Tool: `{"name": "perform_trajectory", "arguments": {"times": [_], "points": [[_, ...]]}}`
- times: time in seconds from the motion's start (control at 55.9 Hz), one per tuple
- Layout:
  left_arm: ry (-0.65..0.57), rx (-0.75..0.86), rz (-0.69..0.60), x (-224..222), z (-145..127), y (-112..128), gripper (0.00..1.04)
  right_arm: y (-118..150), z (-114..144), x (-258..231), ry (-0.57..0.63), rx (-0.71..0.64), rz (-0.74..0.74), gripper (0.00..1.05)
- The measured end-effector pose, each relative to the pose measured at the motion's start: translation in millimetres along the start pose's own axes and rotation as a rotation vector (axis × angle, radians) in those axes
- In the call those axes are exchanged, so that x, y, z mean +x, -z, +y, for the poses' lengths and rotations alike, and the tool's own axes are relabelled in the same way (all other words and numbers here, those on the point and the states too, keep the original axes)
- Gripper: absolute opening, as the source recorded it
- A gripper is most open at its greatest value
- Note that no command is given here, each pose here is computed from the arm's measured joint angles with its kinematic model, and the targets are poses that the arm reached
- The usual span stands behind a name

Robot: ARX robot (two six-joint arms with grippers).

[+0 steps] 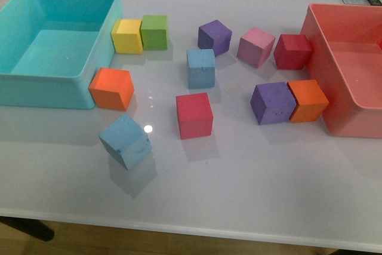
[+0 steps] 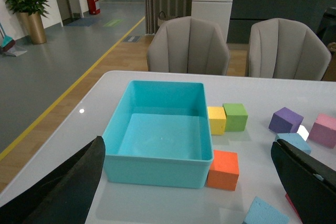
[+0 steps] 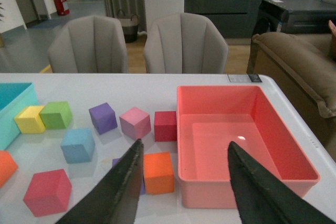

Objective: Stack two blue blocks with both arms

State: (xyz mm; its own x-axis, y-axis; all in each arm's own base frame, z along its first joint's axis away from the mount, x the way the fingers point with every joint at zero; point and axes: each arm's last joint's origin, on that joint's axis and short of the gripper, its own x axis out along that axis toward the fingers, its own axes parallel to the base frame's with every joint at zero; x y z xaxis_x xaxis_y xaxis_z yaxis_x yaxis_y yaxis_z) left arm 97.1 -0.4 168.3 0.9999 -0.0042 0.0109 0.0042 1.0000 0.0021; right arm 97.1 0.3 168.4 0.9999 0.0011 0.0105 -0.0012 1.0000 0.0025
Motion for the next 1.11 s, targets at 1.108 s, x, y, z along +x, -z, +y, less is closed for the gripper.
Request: {"name": "perform_trajectory", "arguments": {"times": [1.108], "points": [[0.09,0.268,0.785,136.7,-93.3,82.5,0.96,-0.1,0.0,-0.1,0.0,0.0,-0.002,0.96]]}}
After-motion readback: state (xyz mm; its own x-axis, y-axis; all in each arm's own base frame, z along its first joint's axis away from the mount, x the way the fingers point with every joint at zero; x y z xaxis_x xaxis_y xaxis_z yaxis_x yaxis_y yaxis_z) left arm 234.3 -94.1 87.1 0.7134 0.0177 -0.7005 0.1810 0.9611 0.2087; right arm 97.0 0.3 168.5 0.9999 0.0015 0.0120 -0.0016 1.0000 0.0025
